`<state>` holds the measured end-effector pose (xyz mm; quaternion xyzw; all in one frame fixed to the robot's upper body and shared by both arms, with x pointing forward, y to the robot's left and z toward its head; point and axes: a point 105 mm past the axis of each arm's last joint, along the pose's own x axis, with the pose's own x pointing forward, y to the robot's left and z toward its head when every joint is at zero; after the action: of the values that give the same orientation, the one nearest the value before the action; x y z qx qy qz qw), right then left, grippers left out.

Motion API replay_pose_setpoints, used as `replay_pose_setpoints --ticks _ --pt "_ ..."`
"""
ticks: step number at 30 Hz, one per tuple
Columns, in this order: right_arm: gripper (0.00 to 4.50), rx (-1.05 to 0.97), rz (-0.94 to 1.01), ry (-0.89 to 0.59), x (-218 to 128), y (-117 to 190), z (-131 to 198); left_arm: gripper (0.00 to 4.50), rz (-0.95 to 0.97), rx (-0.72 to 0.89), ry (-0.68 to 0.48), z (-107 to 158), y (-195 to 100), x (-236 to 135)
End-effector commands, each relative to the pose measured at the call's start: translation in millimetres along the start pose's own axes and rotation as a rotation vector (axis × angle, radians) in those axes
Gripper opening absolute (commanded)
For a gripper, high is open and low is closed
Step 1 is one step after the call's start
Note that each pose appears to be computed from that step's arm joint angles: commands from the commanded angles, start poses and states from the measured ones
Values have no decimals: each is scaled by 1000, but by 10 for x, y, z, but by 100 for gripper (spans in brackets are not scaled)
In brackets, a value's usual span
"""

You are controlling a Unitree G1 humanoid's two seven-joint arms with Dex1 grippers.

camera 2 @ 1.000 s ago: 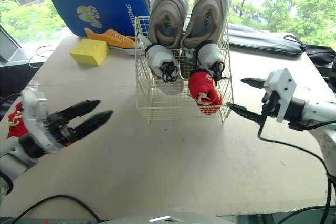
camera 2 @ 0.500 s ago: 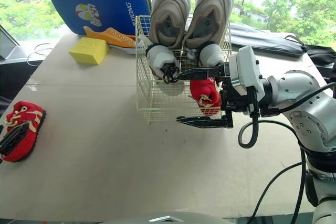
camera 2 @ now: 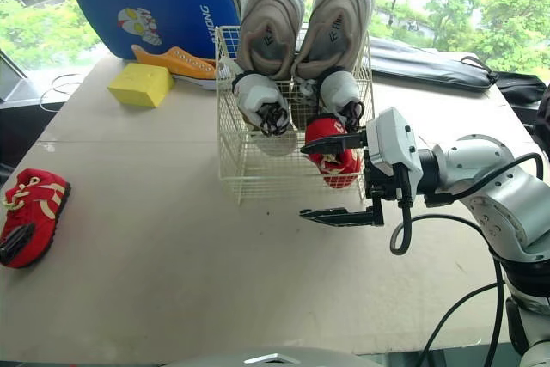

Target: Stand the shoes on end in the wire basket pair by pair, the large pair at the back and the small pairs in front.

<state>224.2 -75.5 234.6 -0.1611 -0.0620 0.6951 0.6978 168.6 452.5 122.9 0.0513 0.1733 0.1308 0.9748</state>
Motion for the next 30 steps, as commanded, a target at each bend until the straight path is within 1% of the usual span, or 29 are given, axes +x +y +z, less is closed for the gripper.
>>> replay_pose_setpoints --ticks 1,3,5,6,7,10,11,12,13,14,15,19,22,23,25,27,30 --pt "442 -37 -14 -13 -32 35 113 445 -21 18 42 -58 52 30" --pt "442 -38 -18 -14 -30 47 120 445 -16 4 91 -181 76 80" --pt "450 -37 -20 -13 -30 59 122 394 -53 -33 102 -234 24 119" --pt "450 -37 -21 -13 -31 64 123 364 -72 -50 96 -237 -8 133" --pt "450 -36 -23 -12 -31 64 124 323 -91 -64 89 -239 -41 138" --pt "450 -35 -27 -11 -32 62 128 174 -176 -87 45 -179 -170 86" --pt "450 -35 -28 -11 -32 60 130 156 -210 -101 18 -129 -210 49" --pt "450 -34 -28 -12 -32 59 130 104 -235 -109 -3 -86 -238 16" --pt "450 -33 -29 -13 -32 56 128 64 -275 -115 -28 -25 -288 -26" --pt "450 -32 -30 -15 -31 52 124 50 -306 -116 -43 23 -337 -61" --pt "450 -31 -30 -16 -31 48 118 25 -333 -112 -52 66 -398 -88" --pt "450 -28 -30 -24 -6 33 84 13 -598 -42 -74 229 -1070 -198" --pt "450 -26 -29 -33 15 31 83 13 -737 57 -97 383 -1452 -173" --pt "450 -26 -30 -33 20 28 82 13 -766 78 -102 425 -1529 -158" --pt "450 -27 -35 -30 20 28 75 13 -810 220 -94 464 -1640 -80" --pt "450 -25 -40 -28 19 32 69 12 -840 280 -101 497 -1722 -34" --pt "450 -12 -51 -21 30 67 53 12 -885 223 -137 595 -1958 -4"
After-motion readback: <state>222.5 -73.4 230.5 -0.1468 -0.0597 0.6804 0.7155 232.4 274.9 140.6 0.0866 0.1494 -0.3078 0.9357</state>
